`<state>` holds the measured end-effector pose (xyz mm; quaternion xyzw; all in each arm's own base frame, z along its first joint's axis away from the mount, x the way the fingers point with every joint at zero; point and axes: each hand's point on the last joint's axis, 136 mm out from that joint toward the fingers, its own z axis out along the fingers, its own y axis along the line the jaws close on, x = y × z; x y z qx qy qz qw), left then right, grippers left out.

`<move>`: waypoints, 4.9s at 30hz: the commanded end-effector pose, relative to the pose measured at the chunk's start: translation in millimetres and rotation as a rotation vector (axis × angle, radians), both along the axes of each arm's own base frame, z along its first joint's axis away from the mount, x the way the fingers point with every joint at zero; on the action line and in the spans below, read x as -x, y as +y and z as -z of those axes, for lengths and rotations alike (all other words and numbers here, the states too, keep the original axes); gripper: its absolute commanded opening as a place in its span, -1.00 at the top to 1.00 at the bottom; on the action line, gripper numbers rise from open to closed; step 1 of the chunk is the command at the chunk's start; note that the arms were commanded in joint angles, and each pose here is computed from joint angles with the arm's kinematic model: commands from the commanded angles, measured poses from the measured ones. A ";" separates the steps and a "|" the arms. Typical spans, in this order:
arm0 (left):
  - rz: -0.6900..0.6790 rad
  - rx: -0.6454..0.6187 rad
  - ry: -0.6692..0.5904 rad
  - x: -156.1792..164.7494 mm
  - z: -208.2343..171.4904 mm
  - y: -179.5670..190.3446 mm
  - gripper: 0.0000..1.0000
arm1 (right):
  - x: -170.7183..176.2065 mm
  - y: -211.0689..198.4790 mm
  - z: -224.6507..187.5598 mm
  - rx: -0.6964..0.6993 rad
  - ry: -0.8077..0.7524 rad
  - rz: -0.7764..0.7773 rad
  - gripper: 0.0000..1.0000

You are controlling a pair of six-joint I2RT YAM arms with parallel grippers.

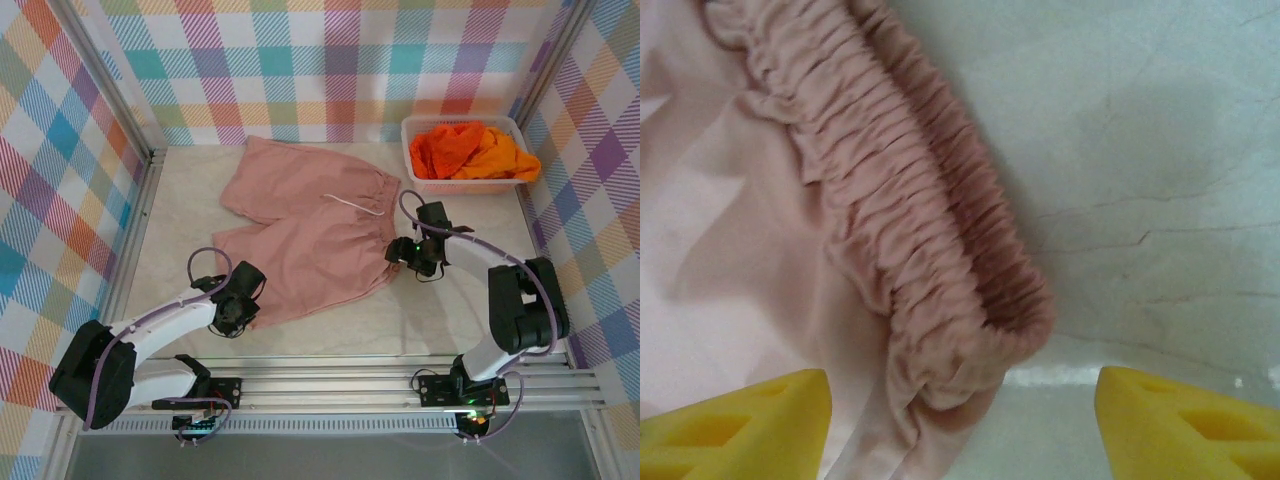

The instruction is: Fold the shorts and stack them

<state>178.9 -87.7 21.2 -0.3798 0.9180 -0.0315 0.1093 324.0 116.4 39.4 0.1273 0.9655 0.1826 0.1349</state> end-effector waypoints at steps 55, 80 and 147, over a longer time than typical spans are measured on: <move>0.071 -0.236 -0.693 -50.5 -297.5 77.3 1.00 | 26.6 32.8 -197.2 -0.305 -0.313 -0.049 1.00; 0.275 -0.316 -0.653 -181.0 -315.9 15.7 1.00 | 48.1 22.8 -127.9 -0.349 -0.128 0.222 1.00; 0.319 0.196 -0.404 -258.8 -34.5 -30.1 -1.00 | -128.2 25.1 -36.2 -0.441 0.149 0.200 -0.97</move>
